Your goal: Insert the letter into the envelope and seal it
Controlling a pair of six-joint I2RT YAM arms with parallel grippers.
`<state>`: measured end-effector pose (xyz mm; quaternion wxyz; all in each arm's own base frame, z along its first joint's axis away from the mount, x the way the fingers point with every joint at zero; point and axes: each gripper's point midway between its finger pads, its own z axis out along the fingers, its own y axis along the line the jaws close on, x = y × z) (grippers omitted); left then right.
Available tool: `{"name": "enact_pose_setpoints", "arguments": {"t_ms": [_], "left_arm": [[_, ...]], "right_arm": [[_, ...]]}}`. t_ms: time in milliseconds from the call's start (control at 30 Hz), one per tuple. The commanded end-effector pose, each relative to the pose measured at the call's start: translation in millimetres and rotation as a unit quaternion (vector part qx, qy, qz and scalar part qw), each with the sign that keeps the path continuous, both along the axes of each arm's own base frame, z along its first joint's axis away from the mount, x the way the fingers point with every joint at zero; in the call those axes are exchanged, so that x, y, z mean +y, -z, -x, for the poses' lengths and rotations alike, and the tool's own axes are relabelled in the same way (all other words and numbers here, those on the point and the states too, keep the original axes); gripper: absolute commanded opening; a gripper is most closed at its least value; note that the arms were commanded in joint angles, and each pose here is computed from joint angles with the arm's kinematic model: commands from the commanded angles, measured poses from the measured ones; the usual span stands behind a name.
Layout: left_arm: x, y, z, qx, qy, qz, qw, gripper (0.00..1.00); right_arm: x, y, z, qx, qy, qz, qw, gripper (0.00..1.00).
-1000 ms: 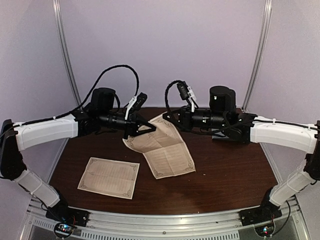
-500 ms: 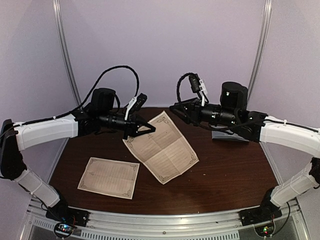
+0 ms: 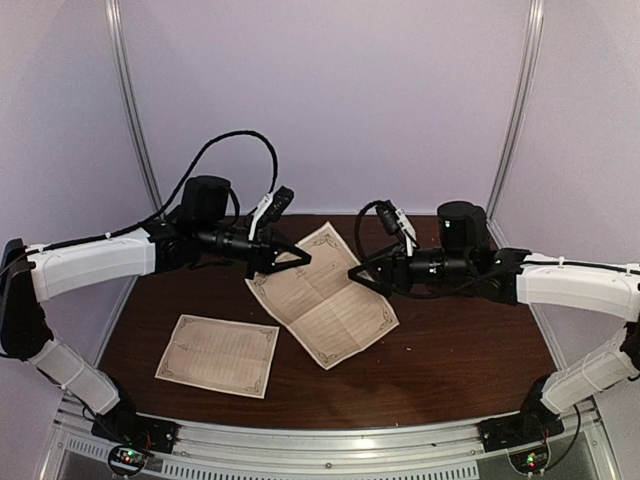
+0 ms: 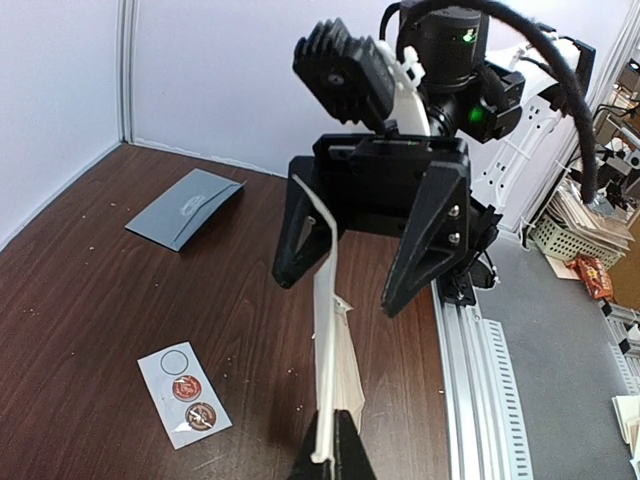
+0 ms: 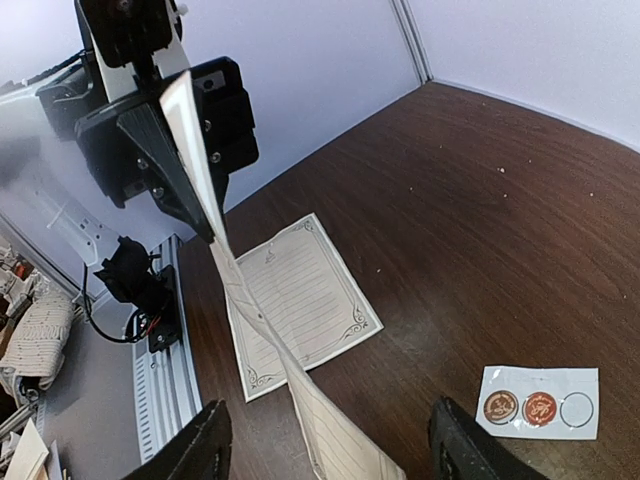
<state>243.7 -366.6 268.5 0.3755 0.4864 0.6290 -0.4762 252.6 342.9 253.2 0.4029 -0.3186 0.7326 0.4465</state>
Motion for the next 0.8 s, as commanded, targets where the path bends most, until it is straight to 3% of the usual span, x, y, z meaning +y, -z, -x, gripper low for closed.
{"name": "enact_pose_setpoints", "arguments": {"t_ms": [0, 467, 533, 667, 700, 767], "left_arm": [[2.7, -20.7, 3.1, -0.020, 0.006, 0.020, 1.000, 0.00], [11.2, -32.7, -1.8, -0.051, -0.030, 0.022, 0.998, 0.00], [11.5, -32.8, -1.4, -0.052, -0.030, 0.023, 0.998, 0.00], [9.1, -29.8, 0.0, -0.042, -0.020, 0.022, 0.999, 0.00], [8.9, -30.1, -0.3, -0.042, -0.020, 0.021, 0.999, 0.00], [10.8, -34.5, -1.8, -0.049, -0.029, 0.021, 0.998, 0.12]], "right_arm": [[-4.5, 8.8, 6.0, 0.017, -0.010, 0.001, 1.000, 0.64], [-10.1, 41.5, 0.1, 0.053, -0.008, 0.006, 0.999, 0.51], [-8.6, 41.7, 1.2, 0.056, -0.013, 0.000, 0.998, 0.42], [-7.9, 31.6, -3.7, 0.048, -0.002, -0.017, 0.999, 0.01], [-10.9, 29.3, -9.1, 0.042, 0.017, -0.016, 0.999, 0.00], [-19.6, 27.9, -20.5, 0.025, 0.059, -0.005, 0.998, 0.00]]}}
